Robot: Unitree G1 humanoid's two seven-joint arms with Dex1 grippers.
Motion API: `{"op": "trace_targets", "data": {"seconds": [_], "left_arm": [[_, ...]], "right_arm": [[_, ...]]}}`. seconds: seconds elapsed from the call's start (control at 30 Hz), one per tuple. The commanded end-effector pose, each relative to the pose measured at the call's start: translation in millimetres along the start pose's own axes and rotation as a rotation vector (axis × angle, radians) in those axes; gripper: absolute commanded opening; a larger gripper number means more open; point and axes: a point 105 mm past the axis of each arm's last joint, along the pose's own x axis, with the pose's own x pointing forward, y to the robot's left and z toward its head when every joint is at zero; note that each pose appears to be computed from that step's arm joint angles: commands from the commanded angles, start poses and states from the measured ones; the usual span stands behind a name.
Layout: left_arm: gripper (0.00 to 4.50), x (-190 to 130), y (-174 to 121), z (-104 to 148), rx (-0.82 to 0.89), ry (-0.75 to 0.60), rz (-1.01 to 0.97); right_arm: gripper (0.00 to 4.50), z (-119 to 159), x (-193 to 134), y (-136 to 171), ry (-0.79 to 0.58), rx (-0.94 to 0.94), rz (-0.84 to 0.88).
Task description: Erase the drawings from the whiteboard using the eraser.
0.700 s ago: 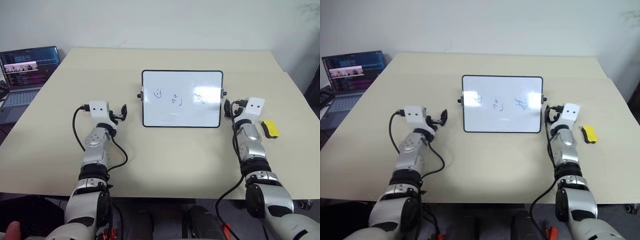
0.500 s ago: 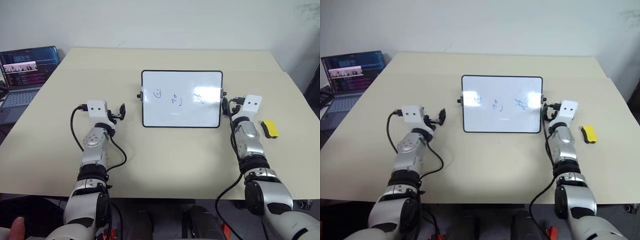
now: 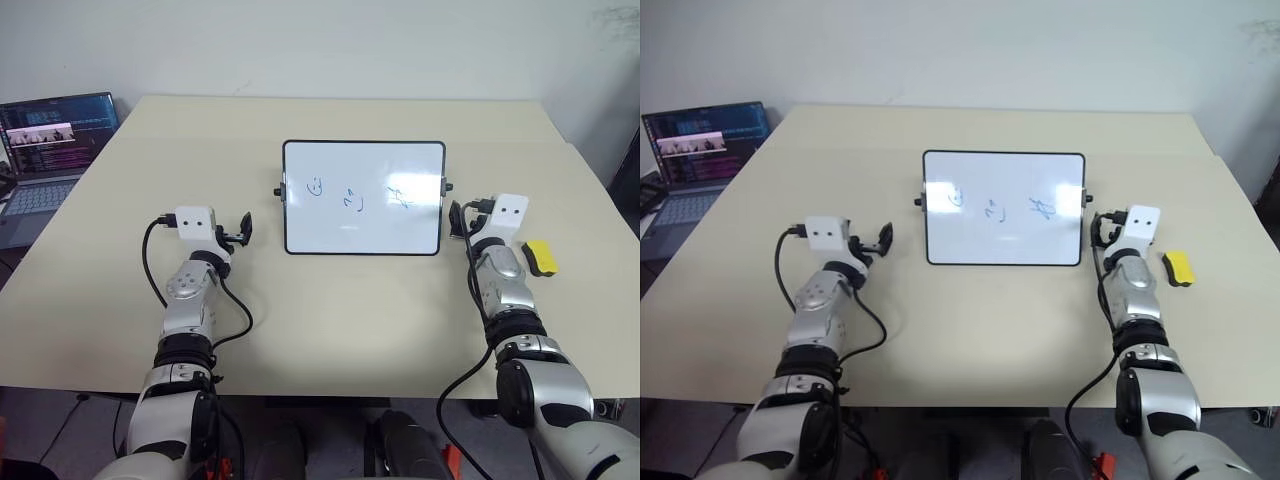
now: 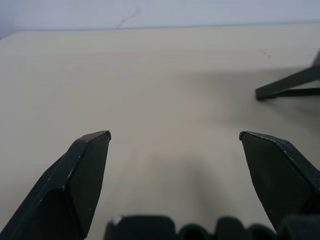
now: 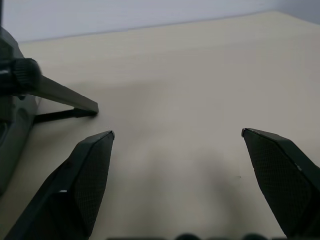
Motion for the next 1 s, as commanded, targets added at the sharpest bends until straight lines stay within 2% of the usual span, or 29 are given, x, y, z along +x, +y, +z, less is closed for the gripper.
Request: {"op": "trace_targets", "data": {"seconds": [0.03, 0.17, 0.23, 0.3, 0.4, 0.47, 0.57, 0.67, 0.77, 0.87, 1.0], "left_arm": [[4.50, -8.6, 33.7, 39.1, 0.038, -0.070, -0.041], [4.50, -25.6, 36.6, 59.5, 0.050, -0.030, -0.249], [4.50, -43.7, 26.9, 88.6, 0.087, 0.015, -0.487], [4.50, -57.3, 10.5, 105.4, 0.119, 0.054, -0.656], [4.50, -66.6, -39.7, 127.6, 0.087, 0.020, -0.884], [4.50, -70.1, -67.4, 132.4, 0.087, 0.004, -0.987], [4.50, -64.2, -128.9, 125.5, 0.075, -0.025, -1.131], [4.50, -58.1, -170.7, 111.0, 0.072, -0.037, -1.190], [4.50, -54.4, -212.3, 87.9, 0.144, -0.043, -1.240], [4.50, -59.2, -245.5, 76.5, 0.091, -0.044, -1.329], [4.50, -59.8, -284.6, 62.2, 0.123, -0.055, -1.376]], "right_arm": [[4.46, 34.1, 1.2, -3.7, -0.073, 0.013, 0.008], [4.46, 50.6, -6.0, -7.3, -0.074, 0.013, 0.018], [4.46, 67.1, -14.7, -19.2, -0.068, -0.008, -0.002], [4.46, 71.7, -21.7, -26.7, -0.014, -0.004, -0.010], [4.46, 75.5, -29.8, -40.1, 0.073, -0.051, -0.006], [4.46, 79.9, -34.2, -47.4, 0.105, -0.098, -0.002], [4.46, 97.5, -45.1, -65.9, 0.143, -0.110, -0.003], [4.46, 100.5, -49.7, -79.8, 0.200, -0.107, -0.016], [4.46, 93.5, -54.1, -98.3, 0.289, -0.096, -0.051], [4.46, 82.1, -58.0, -109.3, 0.367, -0.097, -0.041], [4.46, 67.9, -62.6, -123.7, 0.457, -0.091, -0.045]]}}
